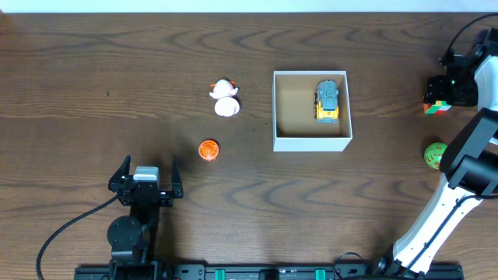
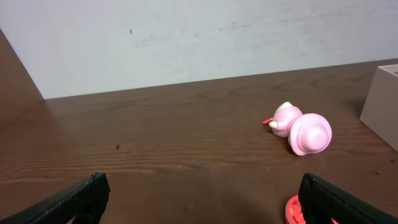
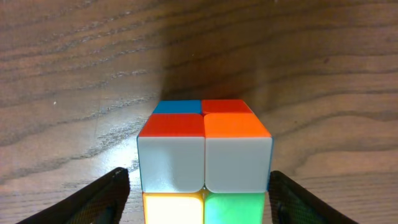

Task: Pack container
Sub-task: 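Lower and close the right gripper on the colour cube, lift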

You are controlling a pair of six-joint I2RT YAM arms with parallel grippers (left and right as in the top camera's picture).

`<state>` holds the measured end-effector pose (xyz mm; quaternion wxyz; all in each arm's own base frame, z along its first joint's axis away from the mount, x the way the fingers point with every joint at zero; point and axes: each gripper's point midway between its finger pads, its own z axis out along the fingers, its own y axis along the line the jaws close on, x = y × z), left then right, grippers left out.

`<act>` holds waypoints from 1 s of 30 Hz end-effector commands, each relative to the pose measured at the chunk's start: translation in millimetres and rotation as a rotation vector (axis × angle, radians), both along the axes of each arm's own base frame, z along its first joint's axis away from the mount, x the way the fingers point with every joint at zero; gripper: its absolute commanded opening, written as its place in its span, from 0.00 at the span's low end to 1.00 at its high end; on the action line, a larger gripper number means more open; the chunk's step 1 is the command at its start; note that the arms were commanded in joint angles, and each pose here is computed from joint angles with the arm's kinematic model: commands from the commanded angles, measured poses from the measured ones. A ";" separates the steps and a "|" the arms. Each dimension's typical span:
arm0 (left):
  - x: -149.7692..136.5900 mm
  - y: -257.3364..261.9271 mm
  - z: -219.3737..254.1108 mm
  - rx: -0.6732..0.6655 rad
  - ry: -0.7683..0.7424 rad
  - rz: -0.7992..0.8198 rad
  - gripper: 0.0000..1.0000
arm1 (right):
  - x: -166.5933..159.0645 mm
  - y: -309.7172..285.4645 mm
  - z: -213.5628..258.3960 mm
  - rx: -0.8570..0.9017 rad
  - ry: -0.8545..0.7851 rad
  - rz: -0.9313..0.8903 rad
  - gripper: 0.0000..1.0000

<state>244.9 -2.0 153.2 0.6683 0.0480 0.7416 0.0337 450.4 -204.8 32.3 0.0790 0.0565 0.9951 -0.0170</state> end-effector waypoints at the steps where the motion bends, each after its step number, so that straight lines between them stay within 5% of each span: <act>1: -0.5 -0.7 -15.9 0.008 0.048 -0.007 0.98 | -3.0 1.5 -7.5 0.020 0.014 -0.008 0.72; 23: -0.5 -0.7 -15.9 0.008 0.048 -0.007 0.98 | -2.1 2.5 -7.2 0.021 0.012 -0.020 0.55; 30: -0.5 -0.7 -15.9 0.008 0.048 -0.007 0.98 | 1.0 8.7 -6.6 0.022 0.011 -0.014 0.41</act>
